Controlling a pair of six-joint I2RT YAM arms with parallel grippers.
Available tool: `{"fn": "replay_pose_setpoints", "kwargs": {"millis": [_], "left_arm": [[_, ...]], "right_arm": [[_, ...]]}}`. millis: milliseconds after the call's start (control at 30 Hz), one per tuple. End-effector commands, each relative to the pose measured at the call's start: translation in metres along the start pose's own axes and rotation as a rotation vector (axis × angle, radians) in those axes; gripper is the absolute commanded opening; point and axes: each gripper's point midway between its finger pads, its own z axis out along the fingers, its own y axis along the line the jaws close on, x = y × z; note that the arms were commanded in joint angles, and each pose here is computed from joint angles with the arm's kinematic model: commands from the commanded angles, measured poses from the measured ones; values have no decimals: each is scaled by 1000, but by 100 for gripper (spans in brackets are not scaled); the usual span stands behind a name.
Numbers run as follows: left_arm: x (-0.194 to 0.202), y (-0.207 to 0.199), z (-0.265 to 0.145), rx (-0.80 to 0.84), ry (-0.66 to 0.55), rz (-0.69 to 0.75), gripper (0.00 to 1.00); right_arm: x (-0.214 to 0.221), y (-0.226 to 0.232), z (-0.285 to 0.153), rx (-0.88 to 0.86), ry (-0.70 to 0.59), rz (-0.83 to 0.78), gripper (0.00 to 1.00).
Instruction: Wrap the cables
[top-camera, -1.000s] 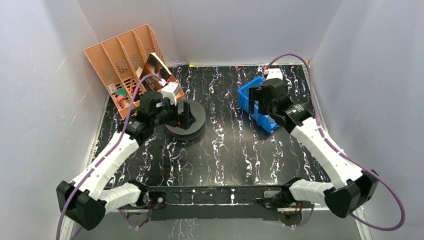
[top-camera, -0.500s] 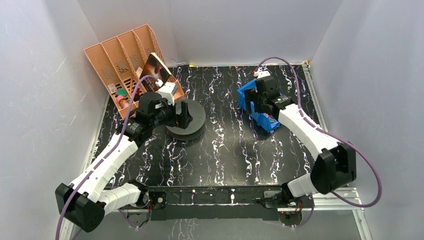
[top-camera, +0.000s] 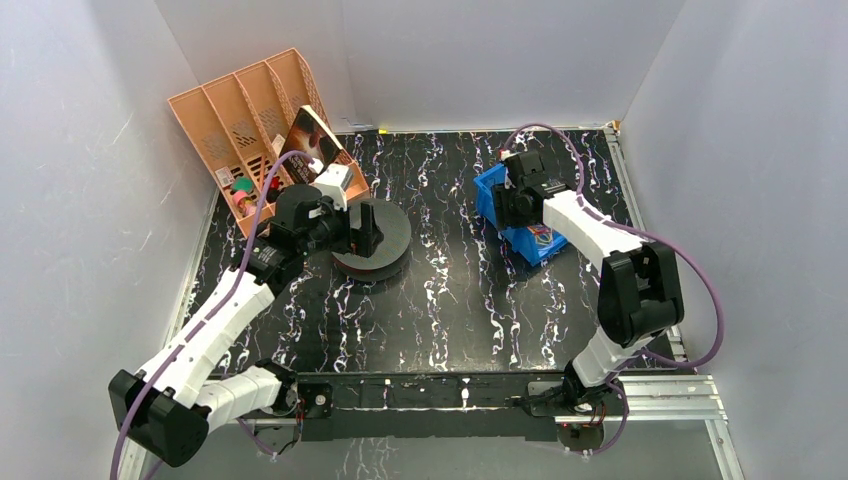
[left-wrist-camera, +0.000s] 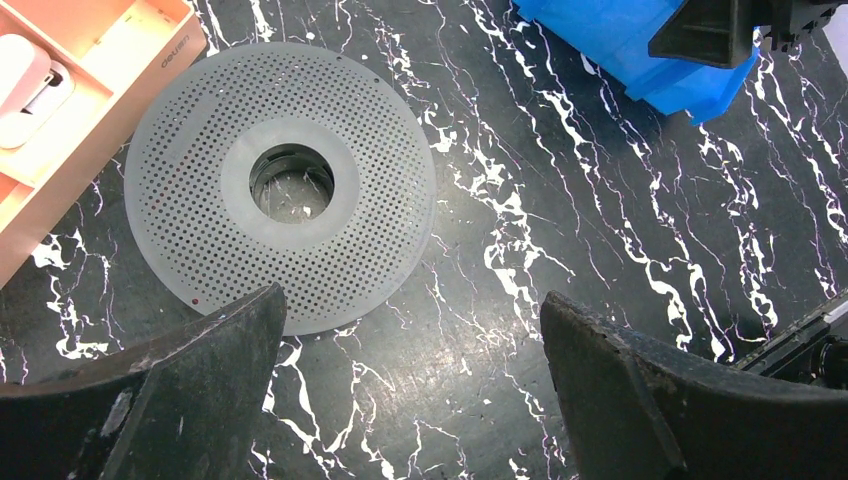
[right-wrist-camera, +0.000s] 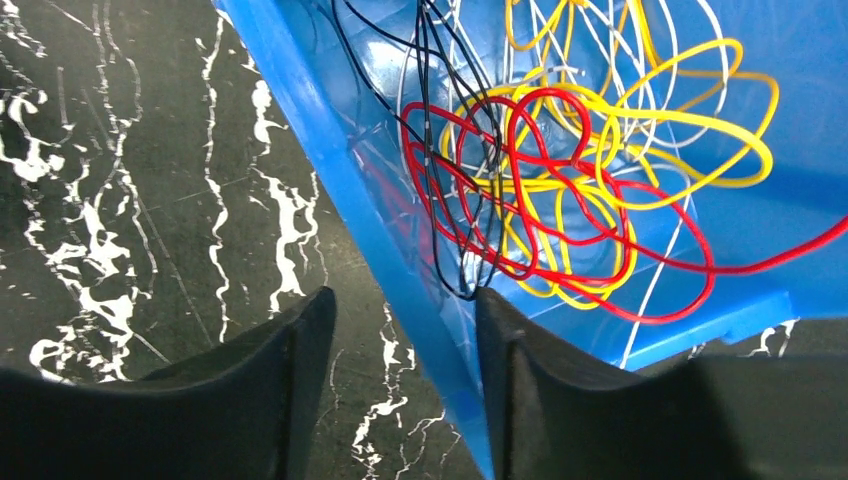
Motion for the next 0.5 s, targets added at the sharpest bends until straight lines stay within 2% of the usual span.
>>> {"fn": "replay_pose_setpoints", "kwargs": {"millis": [0, 267, 467], "left_arm": [[-3, 0, -9, -4, -25, 13, 99], [-6, 0, -12, -5, -35, 15, 98], [-8, 0, -15, -4, -47, 17, 98]], "right_arm": [[-36, 13, -8, -64, -92, 10, 54], [-46, 27, -4, -122, -73, 56, 22], [-65, 39, -5, -137, -98, 158, 5]]}}
